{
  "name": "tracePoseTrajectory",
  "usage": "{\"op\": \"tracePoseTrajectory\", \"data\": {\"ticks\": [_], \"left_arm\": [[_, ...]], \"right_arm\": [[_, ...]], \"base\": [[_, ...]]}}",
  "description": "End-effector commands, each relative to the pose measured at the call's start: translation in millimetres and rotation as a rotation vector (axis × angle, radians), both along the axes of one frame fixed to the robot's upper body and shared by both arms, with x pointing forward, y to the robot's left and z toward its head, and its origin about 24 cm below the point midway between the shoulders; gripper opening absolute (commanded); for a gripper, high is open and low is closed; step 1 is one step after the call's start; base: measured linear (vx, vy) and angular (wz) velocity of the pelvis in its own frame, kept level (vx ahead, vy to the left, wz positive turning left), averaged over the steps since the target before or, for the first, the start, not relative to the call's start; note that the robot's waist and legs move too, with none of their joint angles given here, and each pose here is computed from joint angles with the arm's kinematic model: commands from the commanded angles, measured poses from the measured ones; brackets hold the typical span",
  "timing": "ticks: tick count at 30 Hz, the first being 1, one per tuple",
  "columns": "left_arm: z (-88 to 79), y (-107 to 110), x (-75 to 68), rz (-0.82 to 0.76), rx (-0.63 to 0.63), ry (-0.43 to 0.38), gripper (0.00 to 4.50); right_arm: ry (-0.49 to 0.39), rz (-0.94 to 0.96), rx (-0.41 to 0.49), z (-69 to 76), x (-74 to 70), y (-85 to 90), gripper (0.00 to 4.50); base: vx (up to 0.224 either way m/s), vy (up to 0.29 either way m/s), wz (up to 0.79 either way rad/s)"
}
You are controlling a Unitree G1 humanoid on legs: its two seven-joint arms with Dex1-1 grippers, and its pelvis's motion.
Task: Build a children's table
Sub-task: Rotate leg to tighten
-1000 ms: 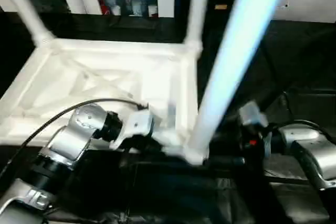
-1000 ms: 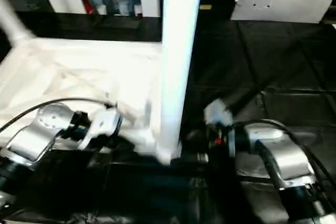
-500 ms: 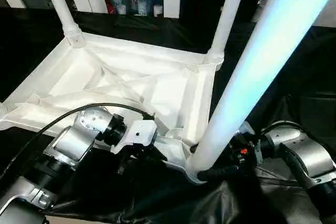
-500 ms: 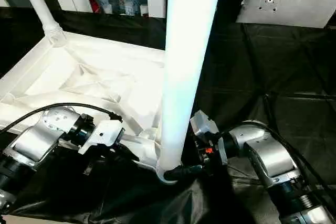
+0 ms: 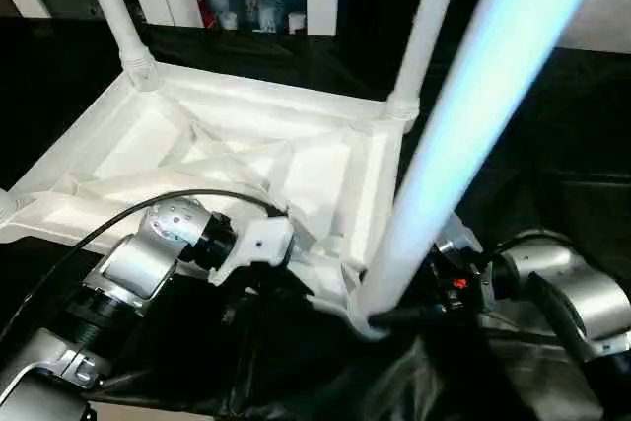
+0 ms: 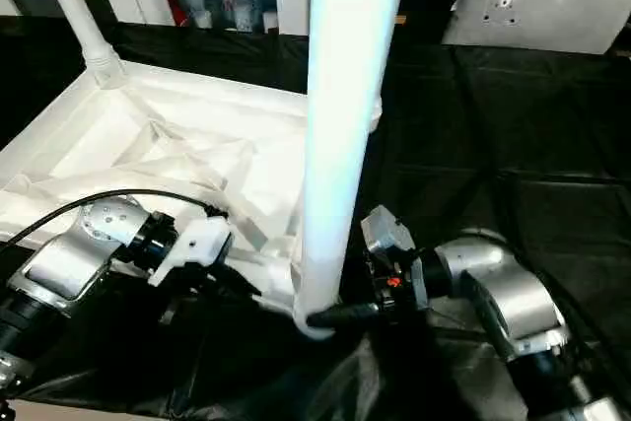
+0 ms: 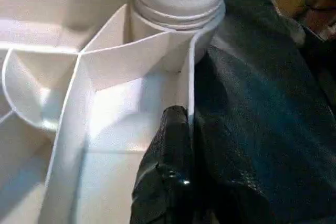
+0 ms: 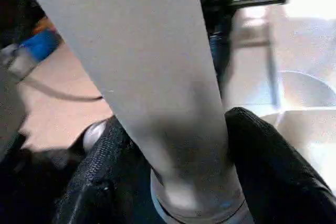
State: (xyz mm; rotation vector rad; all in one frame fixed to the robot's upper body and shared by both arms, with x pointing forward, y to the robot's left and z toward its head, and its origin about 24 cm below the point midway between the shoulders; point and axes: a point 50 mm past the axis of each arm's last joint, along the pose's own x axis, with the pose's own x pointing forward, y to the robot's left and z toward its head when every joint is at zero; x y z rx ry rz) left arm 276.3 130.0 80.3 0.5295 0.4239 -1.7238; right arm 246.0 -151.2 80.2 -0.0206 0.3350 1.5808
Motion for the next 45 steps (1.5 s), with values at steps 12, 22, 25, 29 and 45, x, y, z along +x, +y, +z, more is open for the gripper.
{"op": "tracePoseTrajectory", "data": {"ticks": [12,22,25,29,45], "left_arm": [[-0.7,-70.0,25.0,0.513,-0.132,-0.022,0.0],[8.2,-94.4,45.8,0.822,-0.169,-0.132,0.0],[8.8,-94.3,44.2,0.799,-0.165,-0.148,0.0],[5.3,-88.4,40.2,0.738,-0.149,-0.156,0.0],[-13.8,-26.1,11.7,0.311,-0.081,-0.091,0.0]], "right_arm": [[0.054,-0.809,0.078,-14.0,33.4,51.9,2.2],[0.045,-1.191,0.058,-10.6,59.0,69.4,2.67],[0.045,-1.211,0.077,-9.0,59.8,67.4,2.79],[0.007,-1.202,0.079,-8.6,59.2,58.0,3.25],[-0.192,-0.61,0.021,12.1,29.4,-12.8,4.39]], "base": [[0.0,0.0,0.0],[0.0,0.0,0.0],[0.0,0.0,0.0],[0.0,0.0,0.0],[0.0,0.0,0.0]]}}
